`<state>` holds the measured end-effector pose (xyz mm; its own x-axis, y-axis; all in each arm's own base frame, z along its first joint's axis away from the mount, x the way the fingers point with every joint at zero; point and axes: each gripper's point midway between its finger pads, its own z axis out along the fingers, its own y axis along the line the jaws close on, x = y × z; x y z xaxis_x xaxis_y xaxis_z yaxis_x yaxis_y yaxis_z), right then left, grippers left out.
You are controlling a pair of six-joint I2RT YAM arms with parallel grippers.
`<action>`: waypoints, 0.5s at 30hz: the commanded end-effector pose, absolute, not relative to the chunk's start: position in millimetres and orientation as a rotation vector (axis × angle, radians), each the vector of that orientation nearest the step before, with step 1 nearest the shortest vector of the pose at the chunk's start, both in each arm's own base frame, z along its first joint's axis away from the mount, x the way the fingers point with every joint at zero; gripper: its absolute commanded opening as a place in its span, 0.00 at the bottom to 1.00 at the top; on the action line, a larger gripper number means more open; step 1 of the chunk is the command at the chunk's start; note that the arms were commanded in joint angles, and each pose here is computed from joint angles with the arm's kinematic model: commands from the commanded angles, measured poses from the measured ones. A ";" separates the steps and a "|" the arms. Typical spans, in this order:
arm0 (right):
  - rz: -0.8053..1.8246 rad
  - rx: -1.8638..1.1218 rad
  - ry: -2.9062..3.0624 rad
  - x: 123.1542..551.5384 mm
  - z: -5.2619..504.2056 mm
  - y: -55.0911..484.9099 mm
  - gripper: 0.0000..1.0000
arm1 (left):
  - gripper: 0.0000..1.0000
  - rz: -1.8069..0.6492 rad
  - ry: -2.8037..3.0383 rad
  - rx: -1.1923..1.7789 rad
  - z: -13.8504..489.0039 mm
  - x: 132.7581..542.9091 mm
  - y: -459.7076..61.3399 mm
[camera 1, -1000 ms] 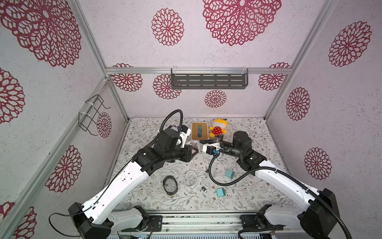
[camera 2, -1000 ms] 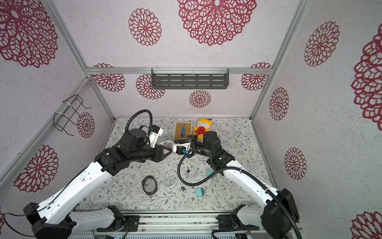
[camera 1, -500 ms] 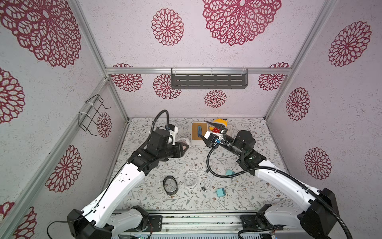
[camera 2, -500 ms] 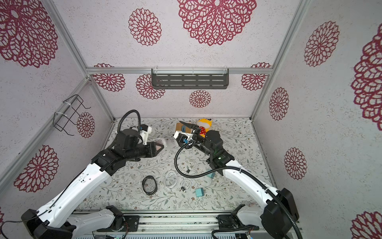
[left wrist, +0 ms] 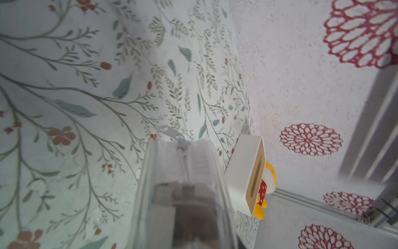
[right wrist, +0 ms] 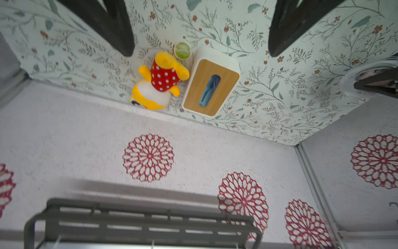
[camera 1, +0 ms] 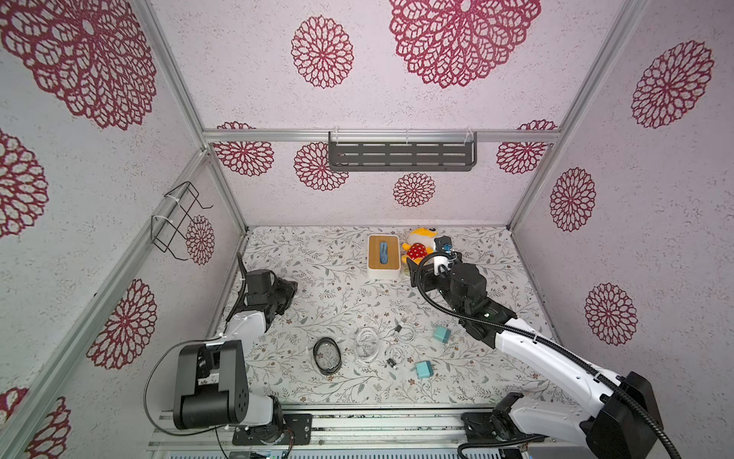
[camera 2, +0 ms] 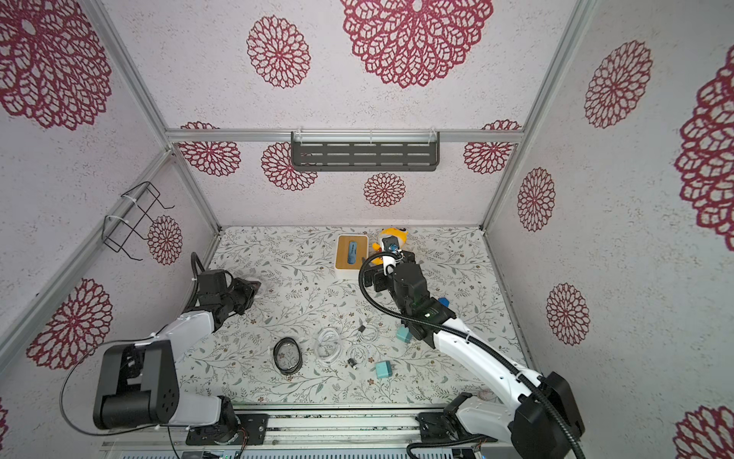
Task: Pack away charging kits
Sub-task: Place the storage bag at the center of the board.
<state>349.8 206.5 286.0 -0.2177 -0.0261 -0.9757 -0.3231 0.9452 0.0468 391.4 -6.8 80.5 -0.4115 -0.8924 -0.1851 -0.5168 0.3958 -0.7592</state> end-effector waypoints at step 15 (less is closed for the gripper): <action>0.551 0.354 2.061 336.3 250.5 189.8 0.99 | 0.67 -1.032 2.084 -1.147 55.6 436.0 -28.6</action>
<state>342.9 200.6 253.4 -0.5200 0.3544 -0.7772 -0.0517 0.8951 0.4428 436.6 -28.8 41.8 -0.4937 -0.8664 -0.0752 -0.4724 0.3398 -0.8133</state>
